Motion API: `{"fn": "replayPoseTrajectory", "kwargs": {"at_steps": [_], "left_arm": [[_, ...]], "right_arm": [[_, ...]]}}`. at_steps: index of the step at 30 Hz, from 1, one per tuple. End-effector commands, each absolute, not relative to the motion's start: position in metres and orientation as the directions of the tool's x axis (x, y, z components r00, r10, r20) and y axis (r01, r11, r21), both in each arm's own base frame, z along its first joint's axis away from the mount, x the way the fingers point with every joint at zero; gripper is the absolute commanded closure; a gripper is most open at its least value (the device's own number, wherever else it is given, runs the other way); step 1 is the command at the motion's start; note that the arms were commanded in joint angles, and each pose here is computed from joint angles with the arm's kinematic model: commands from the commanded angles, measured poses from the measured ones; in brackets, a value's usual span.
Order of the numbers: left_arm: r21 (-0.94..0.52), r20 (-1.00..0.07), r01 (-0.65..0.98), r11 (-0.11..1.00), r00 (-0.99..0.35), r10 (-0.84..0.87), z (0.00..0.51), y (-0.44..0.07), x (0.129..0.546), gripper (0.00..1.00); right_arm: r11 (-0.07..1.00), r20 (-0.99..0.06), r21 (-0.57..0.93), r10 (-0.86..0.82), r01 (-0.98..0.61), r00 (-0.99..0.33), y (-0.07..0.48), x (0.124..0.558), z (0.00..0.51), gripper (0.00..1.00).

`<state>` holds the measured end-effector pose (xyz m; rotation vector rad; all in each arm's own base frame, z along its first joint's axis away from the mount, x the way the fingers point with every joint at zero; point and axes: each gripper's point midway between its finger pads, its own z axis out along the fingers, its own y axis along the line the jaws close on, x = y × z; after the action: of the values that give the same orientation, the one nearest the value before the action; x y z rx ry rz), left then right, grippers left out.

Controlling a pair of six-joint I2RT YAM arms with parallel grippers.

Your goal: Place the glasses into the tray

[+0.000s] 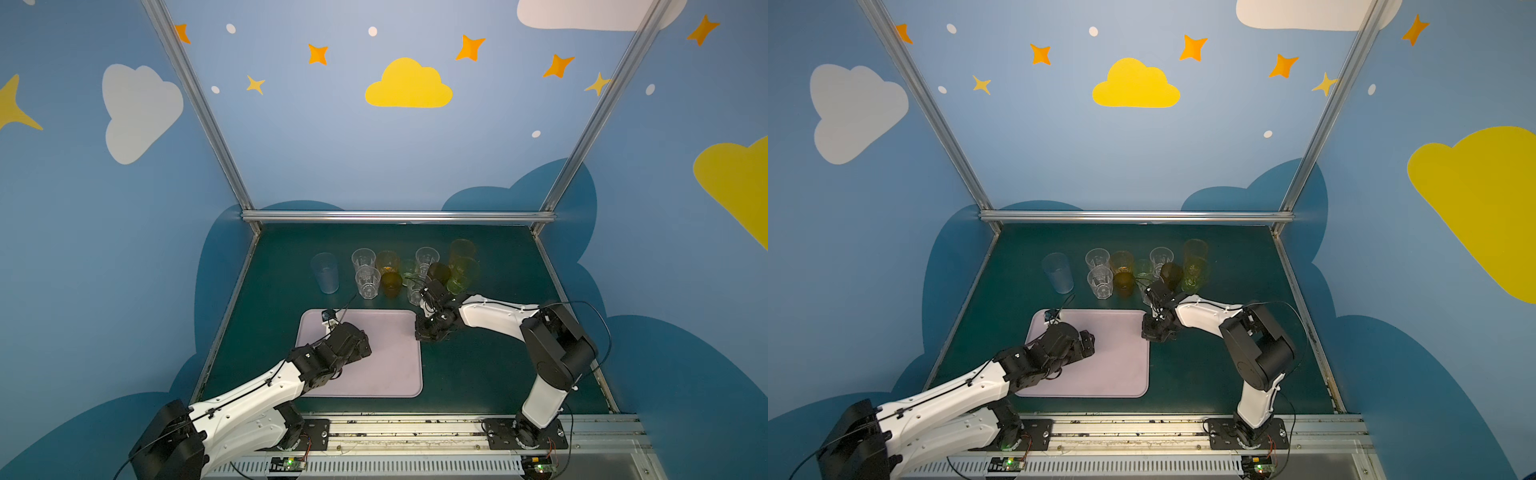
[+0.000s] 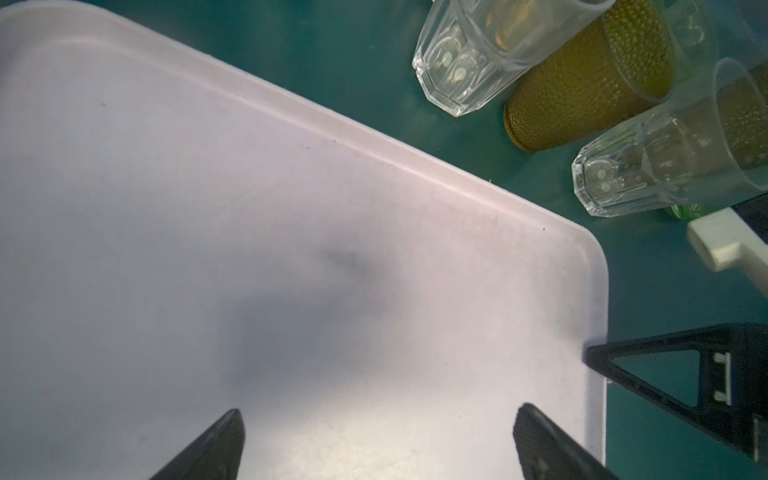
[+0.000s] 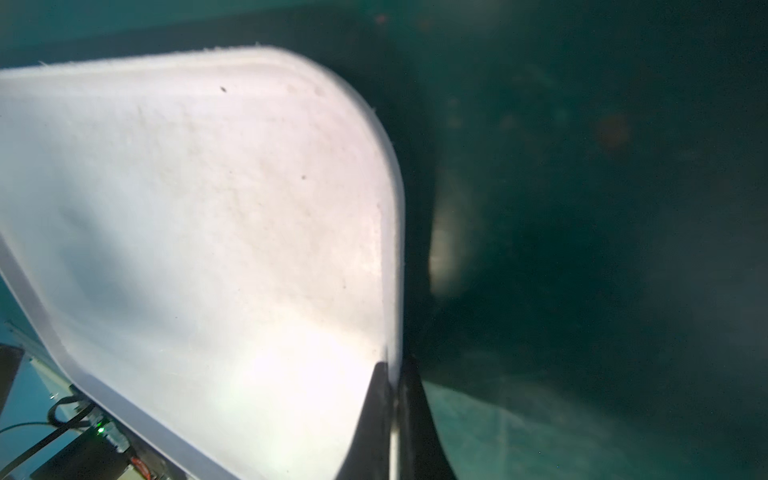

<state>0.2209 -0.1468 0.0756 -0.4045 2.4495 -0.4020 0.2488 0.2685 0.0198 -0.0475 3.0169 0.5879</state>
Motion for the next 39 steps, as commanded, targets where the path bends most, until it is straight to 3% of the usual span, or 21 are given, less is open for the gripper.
{"fn": "replayPoseTrajectory", "kwargs": {"at_steps": [1,29,39], "left_arm": [[-0.367,-0.544,-0.185,0.912,-0.752,-0.372,0.08,-0.146,0.226,0.0],[-0.34,-0.542,-0.164,0.926,-0.771,-0.335,0.075,-0.155,0.235,0.0],[-0.331,-0.532,-0.173,0.928,-0.778,-0.335,0.072,-0.155,0.237,0.0]], "right_arm": [[0.976,-0.032,0.219,0.006,-0.001,-0.999,0.224,0.238,0.001,1.0],[0.993,-0.076,0.102,-0.043,-0.051,-0.996,0.157,0.241,0.009,1.0],[0.998,-0.096,-0.018,-0.064,-0.063,-0.993,0.127,0.246,0.013,0.98]]}}
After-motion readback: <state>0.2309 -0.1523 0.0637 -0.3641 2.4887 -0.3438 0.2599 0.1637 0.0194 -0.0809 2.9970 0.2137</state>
